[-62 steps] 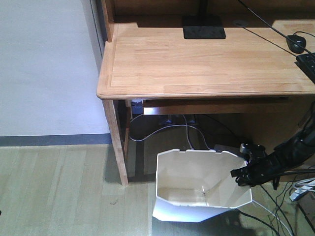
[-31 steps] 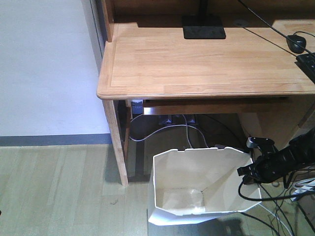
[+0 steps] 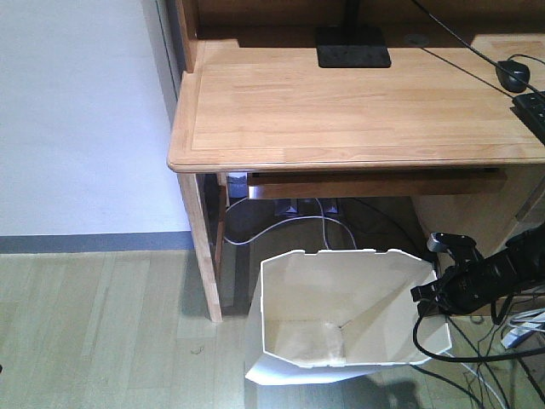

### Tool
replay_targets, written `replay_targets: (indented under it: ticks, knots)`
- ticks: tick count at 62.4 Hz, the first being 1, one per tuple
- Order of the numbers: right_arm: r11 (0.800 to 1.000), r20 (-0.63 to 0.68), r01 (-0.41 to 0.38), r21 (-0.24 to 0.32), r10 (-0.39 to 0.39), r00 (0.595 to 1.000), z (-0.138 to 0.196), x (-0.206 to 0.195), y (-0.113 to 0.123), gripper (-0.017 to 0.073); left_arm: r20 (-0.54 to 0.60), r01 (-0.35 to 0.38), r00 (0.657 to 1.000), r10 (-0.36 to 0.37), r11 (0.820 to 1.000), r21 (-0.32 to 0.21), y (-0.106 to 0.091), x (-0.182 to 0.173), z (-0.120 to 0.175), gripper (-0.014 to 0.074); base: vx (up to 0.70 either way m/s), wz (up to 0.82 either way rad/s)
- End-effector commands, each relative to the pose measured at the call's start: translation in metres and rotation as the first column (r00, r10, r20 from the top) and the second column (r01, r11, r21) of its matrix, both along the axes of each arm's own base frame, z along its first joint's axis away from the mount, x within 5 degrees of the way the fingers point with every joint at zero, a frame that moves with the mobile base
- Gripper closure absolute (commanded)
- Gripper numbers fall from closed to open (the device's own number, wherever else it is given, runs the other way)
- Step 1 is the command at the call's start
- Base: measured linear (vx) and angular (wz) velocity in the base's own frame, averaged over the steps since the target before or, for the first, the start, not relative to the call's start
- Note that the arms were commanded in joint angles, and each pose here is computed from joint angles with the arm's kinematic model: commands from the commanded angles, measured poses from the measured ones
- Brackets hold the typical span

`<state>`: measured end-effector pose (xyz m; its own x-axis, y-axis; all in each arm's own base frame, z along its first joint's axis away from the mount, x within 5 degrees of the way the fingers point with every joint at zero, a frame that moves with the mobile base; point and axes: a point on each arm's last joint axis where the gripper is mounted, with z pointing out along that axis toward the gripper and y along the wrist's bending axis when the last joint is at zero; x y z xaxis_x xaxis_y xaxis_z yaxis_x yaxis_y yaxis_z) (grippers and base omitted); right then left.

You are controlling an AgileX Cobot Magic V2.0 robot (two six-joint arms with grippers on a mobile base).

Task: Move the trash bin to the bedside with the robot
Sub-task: 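Drag the gripped bin out from under the desk with the right gripper, then turn the base toward the bed while holding the bin rim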

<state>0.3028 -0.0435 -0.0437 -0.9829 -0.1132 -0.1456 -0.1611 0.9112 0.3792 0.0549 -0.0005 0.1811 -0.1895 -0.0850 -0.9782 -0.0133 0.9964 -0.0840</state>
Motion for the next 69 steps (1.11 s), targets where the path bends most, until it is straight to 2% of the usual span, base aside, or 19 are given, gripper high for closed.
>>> replay_targets:
  ticks: [1,42,69]
  knots:
    - [0.982,0.053,-0.013,0.191,0.002,0.999,0.0336,0.0108,0.0122,0.0564,0.065,-0.003,0.998,0.004,1.0,-0.01,0.0002,0.0006,0.0007,0.0599,0.0,0.0]
    - [0.982,0.053,-0.013,0.191,0.003,0.999,0.0336,0.0108,0.0122,0.0564,0.065,-0.003,0.998,0.004,1.0,-0.01,0.0002,0.0006,0.0007,0.0599,-0.01,0.04]
    - [0.982,0.053,-0.013,0.191,0.003,0.999,0.0336,0.0108,0.0122,0.0564,0.065,-0.003,0.998,0.004,1.0,-0.01,0.0002,0.0006,0.0007,0.0599,-0.04,0.32]
